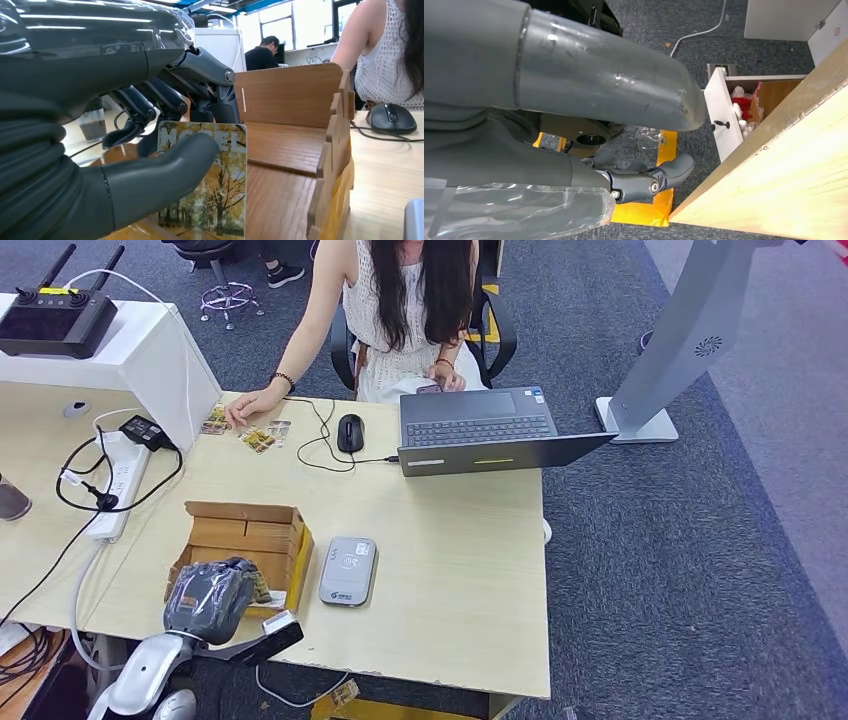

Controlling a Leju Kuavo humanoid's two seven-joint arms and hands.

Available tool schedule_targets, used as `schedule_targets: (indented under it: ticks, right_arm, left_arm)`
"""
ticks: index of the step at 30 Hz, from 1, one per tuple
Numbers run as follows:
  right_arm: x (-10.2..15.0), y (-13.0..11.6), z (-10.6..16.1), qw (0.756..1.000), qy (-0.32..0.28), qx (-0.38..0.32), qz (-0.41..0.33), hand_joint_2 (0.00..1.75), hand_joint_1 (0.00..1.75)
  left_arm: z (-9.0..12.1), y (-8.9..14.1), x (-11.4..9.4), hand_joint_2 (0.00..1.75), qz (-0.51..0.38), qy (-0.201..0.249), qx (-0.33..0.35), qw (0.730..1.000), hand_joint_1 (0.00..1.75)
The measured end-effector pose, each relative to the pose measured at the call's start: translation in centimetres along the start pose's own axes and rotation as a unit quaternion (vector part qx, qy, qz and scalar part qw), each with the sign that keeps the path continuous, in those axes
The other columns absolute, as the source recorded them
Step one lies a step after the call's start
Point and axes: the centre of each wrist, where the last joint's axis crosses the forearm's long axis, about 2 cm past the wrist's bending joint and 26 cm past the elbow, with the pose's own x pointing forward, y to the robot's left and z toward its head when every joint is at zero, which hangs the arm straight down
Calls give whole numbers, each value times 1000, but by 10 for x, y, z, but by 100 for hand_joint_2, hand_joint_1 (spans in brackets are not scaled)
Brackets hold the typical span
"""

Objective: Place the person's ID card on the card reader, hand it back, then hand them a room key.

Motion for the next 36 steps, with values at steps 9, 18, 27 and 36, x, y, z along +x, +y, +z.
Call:
schedule_targets:
  ticks: [9,18,27,36]
  right_arm:
    - [-1,0,1,1000,2,0,1,0,0]
    - [-1,0,1,1000,3,2,4,0,0]
    - [9,2,-7,1000,0,13,16,0,0]
    - [18,5,-14,999,6,25,25,0,0]
  left_arm:
    - [-1,2,0,175,6,23,31,999,175]
    - [-19,29,-1,175,-6,14,97,995,175]
    - [-81,119,-1,175,-69,6,273,960,175]
    - [-148,207,-22,175,-141,70,305,939,175]
